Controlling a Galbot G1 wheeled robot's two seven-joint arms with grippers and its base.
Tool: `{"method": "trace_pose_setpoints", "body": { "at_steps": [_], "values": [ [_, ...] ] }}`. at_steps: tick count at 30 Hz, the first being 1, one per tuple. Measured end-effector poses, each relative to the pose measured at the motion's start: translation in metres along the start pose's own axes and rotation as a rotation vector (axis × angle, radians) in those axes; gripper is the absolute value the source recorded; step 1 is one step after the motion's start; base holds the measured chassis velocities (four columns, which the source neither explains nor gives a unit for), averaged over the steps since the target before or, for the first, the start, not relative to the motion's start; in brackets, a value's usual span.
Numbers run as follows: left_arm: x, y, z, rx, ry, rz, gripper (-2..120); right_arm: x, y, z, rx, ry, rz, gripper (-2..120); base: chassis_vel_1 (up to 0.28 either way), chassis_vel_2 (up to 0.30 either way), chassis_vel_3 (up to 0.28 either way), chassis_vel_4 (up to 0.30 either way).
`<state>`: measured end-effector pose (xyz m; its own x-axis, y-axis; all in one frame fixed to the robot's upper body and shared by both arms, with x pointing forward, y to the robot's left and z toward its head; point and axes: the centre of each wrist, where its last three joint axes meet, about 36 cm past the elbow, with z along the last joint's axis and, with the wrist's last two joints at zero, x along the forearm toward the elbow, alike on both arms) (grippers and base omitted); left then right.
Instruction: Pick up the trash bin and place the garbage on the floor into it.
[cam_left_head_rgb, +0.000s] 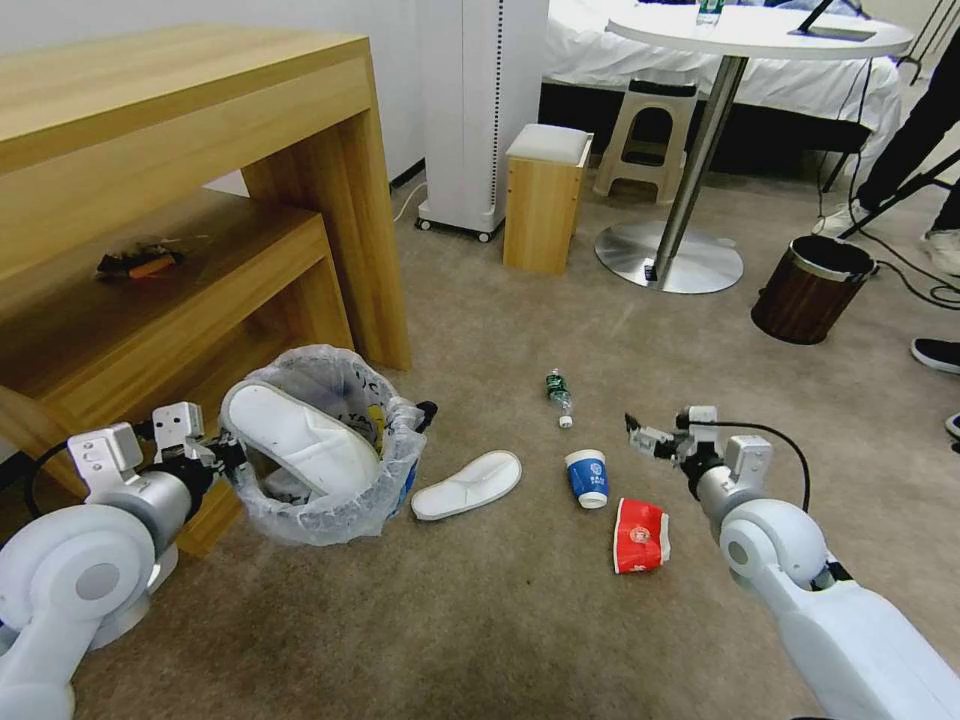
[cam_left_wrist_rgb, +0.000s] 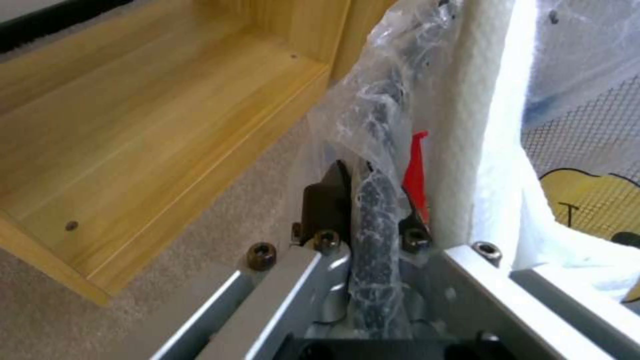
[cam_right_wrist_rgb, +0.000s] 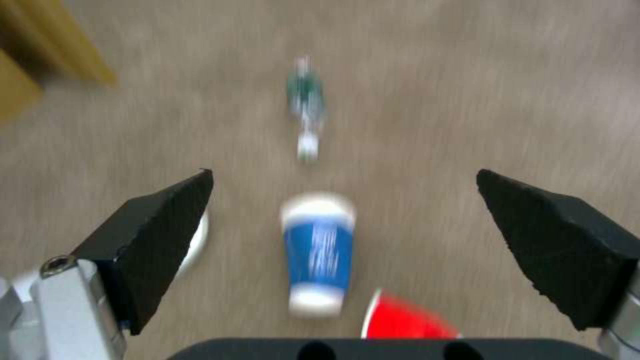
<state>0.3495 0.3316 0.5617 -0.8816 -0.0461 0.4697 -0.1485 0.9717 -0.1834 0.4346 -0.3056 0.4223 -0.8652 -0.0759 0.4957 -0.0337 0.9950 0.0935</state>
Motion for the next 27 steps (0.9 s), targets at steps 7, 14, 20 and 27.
{"method": "trace_pose_setpoints", "body": {
  "at_steps": [7,14,20,27],
  "values": [
    [0.002,-0.001,0.000,-0.005,-0.004,0.002,0,-0.021,-0.002,0.016,-0.056,0.218,-0.005,100,0.000,0.000,0.000,0.000],
    [0.002,-0.002,-0.001,-0.007,-0.008,0.003,0,-0.040,-0.007,0.032,-0.080,0.333,0.002,100,0.000,0.000,0.000,0.000],
    [0.002,-0.003,-0.002,-0.010,-0.012,0.005,0,-0.050,-0.011,0.045,-0.088,0.392,0.016,100,0.000,0.000,0.000,0.000],
    [0.003,-0.005,-0.003,-0.013,-0.018,0.014,0,-0.064,-0.014,0.056,-0.095,0.440,0.048,100,0.000,0.000,0.000,0.000]
  ]
}}
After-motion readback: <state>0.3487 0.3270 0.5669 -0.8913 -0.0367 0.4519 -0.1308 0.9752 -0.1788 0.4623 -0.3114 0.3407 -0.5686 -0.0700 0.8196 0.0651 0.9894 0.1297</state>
